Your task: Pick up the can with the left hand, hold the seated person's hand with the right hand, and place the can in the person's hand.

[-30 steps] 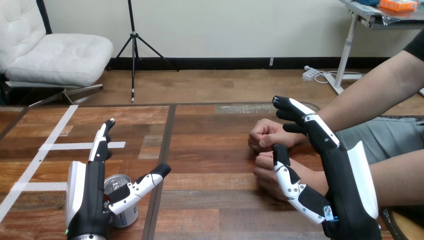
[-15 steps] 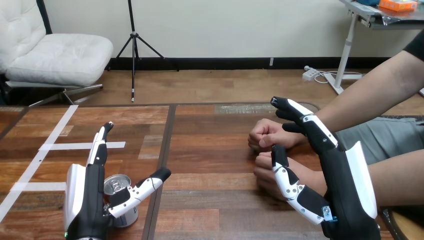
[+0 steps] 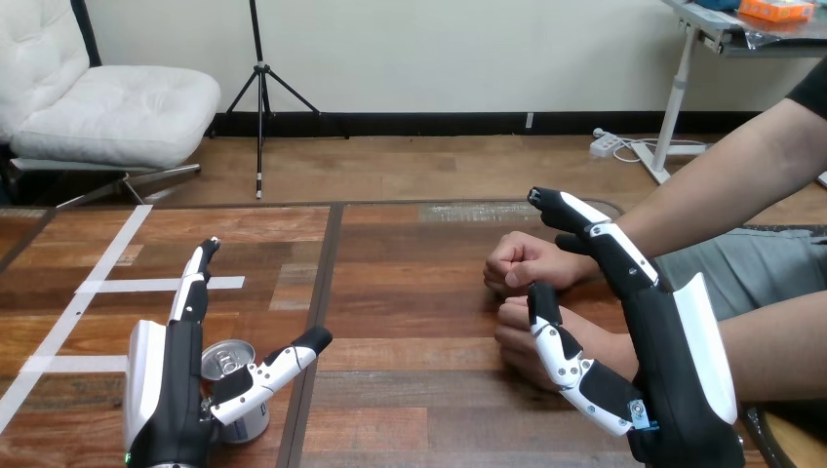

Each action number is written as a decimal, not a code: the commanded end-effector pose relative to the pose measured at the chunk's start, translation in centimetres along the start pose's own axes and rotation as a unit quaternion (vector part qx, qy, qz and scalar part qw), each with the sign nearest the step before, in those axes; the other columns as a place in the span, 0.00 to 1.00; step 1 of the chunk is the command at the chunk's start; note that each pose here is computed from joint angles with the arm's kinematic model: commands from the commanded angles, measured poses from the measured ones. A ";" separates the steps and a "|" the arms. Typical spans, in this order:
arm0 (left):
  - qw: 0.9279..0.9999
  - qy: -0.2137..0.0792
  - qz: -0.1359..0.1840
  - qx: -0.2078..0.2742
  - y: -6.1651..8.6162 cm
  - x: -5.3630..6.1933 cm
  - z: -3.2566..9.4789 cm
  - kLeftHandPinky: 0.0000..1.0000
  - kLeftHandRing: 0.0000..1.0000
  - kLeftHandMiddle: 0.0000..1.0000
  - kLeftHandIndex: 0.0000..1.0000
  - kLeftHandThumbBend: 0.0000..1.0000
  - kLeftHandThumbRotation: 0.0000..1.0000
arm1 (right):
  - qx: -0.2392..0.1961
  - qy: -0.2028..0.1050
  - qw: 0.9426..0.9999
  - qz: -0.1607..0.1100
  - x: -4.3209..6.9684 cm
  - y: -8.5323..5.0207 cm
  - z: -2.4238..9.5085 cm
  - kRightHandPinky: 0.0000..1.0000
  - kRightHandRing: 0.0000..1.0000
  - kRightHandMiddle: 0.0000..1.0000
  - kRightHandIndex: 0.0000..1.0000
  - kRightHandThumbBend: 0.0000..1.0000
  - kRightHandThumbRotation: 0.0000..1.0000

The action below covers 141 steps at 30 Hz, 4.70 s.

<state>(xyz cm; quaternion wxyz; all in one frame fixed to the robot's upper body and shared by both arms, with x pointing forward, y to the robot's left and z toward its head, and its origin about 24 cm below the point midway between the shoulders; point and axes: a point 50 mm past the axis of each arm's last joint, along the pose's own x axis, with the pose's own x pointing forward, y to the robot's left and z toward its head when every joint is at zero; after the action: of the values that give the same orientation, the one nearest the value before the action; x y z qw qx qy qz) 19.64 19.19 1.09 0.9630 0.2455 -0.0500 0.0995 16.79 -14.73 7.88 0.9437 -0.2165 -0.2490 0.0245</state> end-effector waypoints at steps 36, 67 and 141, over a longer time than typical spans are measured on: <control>0.983 0.042 0.067 0.167 -0.1 1.2 0.1 0.47 0.62 0.68 0.67 0.90 0.21 | -0.014 -0.029 0.999 0.000 1.1 -0.8 1.2 0.86 0.85 0.84 0.82 0.21 0.00; 0.963 0.087 -0.018 0.256 -0.1 0.9 -1.0 0.55 0.77 0.82 0.81 0.94 0.29 | -0.014 -0.032 0.999 0.006 1.2 -0.7 1.2 0.86 0.84 0.83 0.81 0.21 0.00; 0.975 0.017 0.074 0.211 0.5 1.1 -0.3 0.22 0.29 0.37 0.38 0.74 0.00 | -0.014 -0.026 1.000 0.006 0.9 -0.6 1.2 0.87 0.84 0.83 0.81 0.22 0.00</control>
<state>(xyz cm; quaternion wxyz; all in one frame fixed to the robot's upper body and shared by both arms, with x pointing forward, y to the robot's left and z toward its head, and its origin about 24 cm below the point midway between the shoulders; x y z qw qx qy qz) 19.27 20.05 -0.20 0.8781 0.4438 0.0194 0.1780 16.66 -14.93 8.06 0.9433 -0.2331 -0.2336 0.0367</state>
